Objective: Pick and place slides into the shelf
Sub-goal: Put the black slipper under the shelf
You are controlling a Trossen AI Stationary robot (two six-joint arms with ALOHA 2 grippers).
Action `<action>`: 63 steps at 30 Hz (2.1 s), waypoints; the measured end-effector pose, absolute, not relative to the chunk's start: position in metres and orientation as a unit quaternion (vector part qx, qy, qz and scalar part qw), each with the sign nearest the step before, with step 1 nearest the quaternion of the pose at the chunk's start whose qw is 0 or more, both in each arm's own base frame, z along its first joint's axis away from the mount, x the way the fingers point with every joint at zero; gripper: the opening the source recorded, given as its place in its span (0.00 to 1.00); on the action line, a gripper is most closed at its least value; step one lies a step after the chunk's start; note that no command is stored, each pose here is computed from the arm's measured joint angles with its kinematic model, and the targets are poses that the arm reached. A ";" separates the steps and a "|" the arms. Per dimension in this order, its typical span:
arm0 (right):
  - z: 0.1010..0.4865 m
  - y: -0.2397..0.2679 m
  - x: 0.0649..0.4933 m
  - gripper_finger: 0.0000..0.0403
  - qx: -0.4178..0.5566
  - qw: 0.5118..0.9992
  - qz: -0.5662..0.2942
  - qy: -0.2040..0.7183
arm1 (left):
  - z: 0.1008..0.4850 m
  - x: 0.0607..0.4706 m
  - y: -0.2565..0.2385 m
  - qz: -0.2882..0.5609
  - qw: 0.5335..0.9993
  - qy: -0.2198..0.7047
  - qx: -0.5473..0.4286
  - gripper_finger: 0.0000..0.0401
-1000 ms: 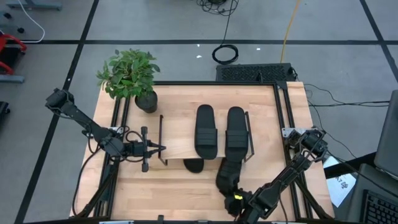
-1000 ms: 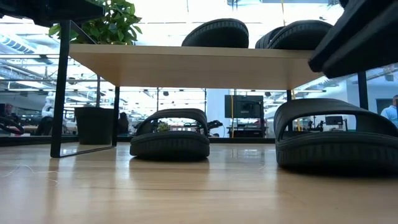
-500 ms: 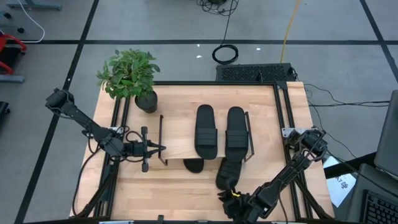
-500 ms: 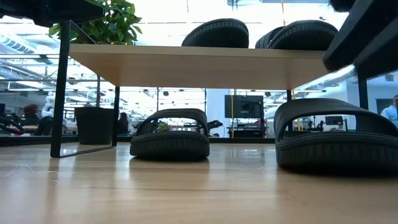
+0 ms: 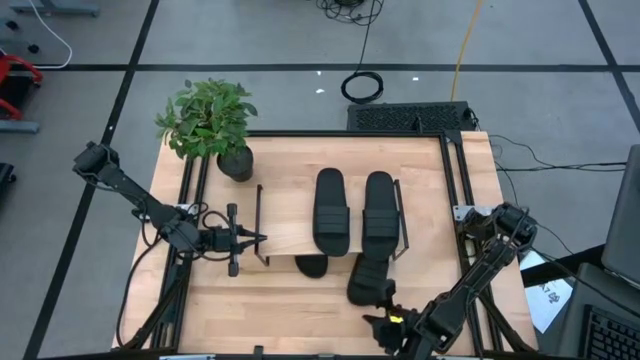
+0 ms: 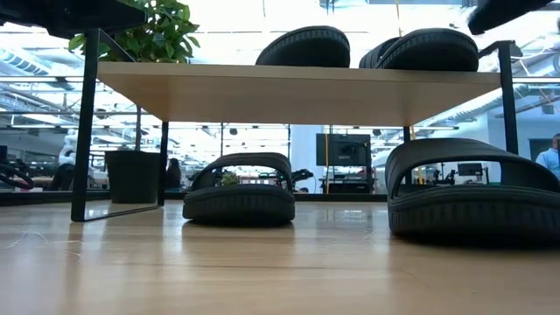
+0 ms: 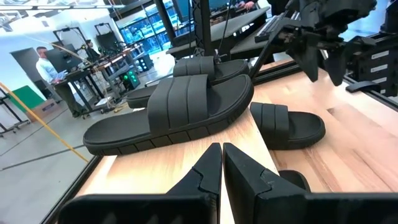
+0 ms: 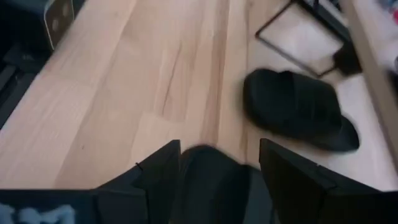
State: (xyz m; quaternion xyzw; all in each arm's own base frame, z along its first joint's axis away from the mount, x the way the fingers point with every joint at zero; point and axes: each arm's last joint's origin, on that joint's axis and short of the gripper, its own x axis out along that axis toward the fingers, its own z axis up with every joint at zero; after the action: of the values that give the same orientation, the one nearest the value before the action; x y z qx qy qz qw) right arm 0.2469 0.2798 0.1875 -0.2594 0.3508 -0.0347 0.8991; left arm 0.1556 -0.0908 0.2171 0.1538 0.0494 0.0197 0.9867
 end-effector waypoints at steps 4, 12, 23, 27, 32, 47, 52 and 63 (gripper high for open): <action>0.180 0.276 0.247 0.54 -0.248 0.894 -0.057 0.369 | 0.216 0.155 -0.091 0.019 0.985 0.055 0.164 0.05; 0.158 0.269 0.254 0.53 -0.259 0.886 -0.122 0.365 | 0.214 0.156 -0.090 0.019 0.984 0.061 0.169 0.05; 0.138 0.270 0.255 0.53 -0.281 0.878 -0.154 0.356 | 0.213 0.155 -0.090 0.019 0.983 0.069 0.170 0.05; 0.136 0.262 0.249 0.53 -0.277 0.867 -0.183 0.373 | 0.213 0.155 -0.090 0.019 0.983 0.069 0.170 0.05; 0.135 0.254 0.246 0.48 -0.264 0.857 -0.206 0.392 | 0.213 0.155 -0.090 0.019 0.983 0.069 0.167 0.05; 0.104 0.241 0.249 0.42 -0.280 0.821 -0.257 0.427 | 0.213 0.155 -0.090 0.019 0.983 0.069 0.170 0.05; 0.105 0.238 0.249 0.26 -0.293 0.813 -0.256 0.434 | 0.213 0.155 -0.090 0.019 0.983 0.069 0.170 0.05; 0.102 0.250 0.253 0.03 -0.336 0.810 -0.183 0.445 | 0.211 0.155 -0.090 0.019 0.982 0.076 0.170 0.05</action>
State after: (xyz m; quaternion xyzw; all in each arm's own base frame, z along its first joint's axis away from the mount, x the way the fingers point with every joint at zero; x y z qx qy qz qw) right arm 0.2527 0.2499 0.1016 -0.3358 0.4453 -0.1828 0.8097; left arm 0.1551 -0.0900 0.2109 0.1704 0.0764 0.0185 0.9822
